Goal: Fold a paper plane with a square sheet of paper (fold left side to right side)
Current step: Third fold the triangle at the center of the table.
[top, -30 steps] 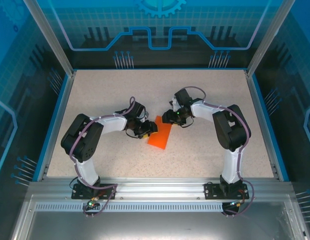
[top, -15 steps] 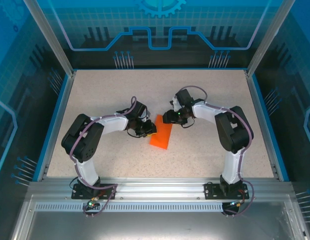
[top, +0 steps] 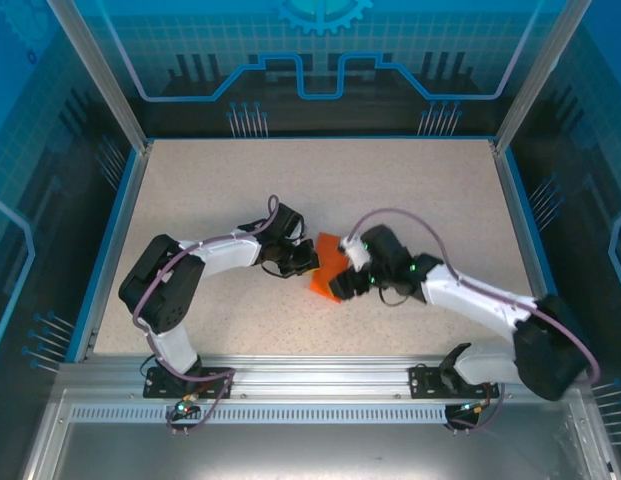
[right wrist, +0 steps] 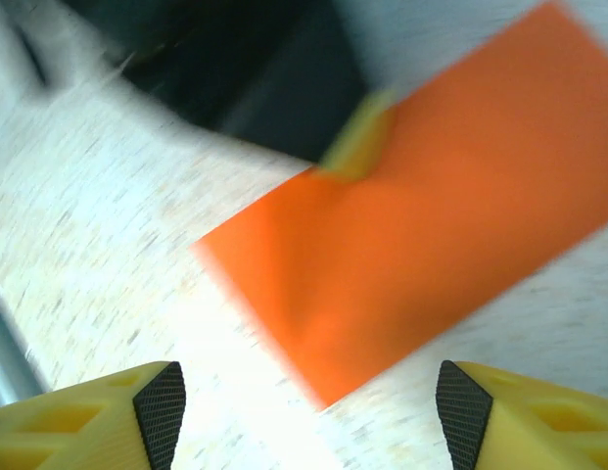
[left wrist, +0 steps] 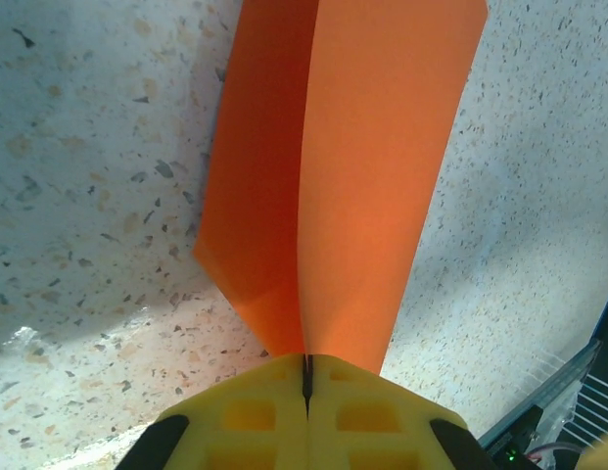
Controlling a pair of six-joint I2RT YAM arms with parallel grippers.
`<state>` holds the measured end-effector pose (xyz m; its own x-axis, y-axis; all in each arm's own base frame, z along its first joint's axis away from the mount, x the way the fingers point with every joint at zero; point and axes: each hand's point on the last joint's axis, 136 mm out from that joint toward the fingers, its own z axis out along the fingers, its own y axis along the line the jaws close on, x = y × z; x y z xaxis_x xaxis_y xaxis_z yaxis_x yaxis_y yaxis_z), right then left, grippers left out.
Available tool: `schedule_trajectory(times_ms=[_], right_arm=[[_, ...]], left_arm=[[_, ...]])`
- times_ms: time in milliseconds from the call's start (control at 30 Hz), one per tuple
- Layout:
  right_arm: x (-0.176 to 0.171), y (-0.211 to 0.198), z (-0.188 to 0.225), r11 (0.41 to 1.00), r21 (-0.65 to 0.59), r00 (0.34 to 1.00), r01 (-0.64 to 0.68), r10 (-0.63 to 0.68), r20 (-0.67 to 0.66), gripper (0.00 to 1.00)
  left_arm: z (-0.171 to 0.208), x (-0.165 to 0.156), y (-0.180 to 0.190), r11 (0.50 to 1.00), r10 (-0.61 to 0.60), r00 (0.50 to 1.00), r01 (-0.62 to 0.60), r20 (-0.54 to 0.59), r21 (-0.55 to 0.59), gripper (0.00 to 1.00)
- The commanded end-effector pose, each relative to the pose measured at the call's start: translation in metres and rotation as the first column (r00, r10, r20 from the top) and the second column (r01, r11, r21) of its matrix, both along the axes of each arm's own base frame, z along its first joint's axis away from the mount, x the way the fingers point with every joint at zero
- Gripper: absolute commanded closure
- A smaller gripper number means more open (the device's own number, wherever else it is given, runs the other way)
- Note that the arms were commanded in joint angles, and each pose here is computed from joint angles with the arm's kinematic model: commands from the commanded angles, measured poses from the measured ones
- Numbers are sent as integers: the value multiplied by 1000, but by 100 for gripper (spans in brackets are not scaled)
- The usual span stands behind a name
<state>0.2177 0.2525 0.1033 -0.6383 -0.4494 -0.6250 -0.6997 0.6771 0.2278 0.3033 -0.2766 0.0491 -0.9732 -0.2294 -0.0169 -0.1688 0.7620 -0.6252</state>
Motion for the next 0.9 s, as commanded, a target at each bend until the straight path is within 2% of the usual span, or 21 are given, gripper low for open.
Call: schedule_trajectory(times_ms=[0, 167, 367, 667, 800, 867], right_arm=[[-7, -1, -1, 990, -137, 972, -41, 71, 223, 27], [-20, 20, -14, 940, -332, 914, -81, 203, 352, 27], [-20, 49, -34, 875, -474, 848, -103, 326, 418, 27], [4, 66, -42, 867, -498, 817, -25, 305, 490, 29], [10, 67, -49, 857, -514, 816, -7, 303, 493, 36], [12, 65, -49, 860, -510, 821, 1, 290, 491, 45]], left_arm=[[10, -2, 0, 999, 31, 1000, -31, -2, 10, 94], [6, -5, 3, 999, 44, 999, -43, -9, 30, 94], [6, -6, 2, 999, 45, 999, -45, -11, 27, 94], [5, -7, 2, 999, 39, 999, -38, -14, 34, 94], [4, -8, 3, 999, 36, 999, -36, -16, 39, 94], [3, -8, 4, 998, 37, 999, -36, -16, 45, 94]])
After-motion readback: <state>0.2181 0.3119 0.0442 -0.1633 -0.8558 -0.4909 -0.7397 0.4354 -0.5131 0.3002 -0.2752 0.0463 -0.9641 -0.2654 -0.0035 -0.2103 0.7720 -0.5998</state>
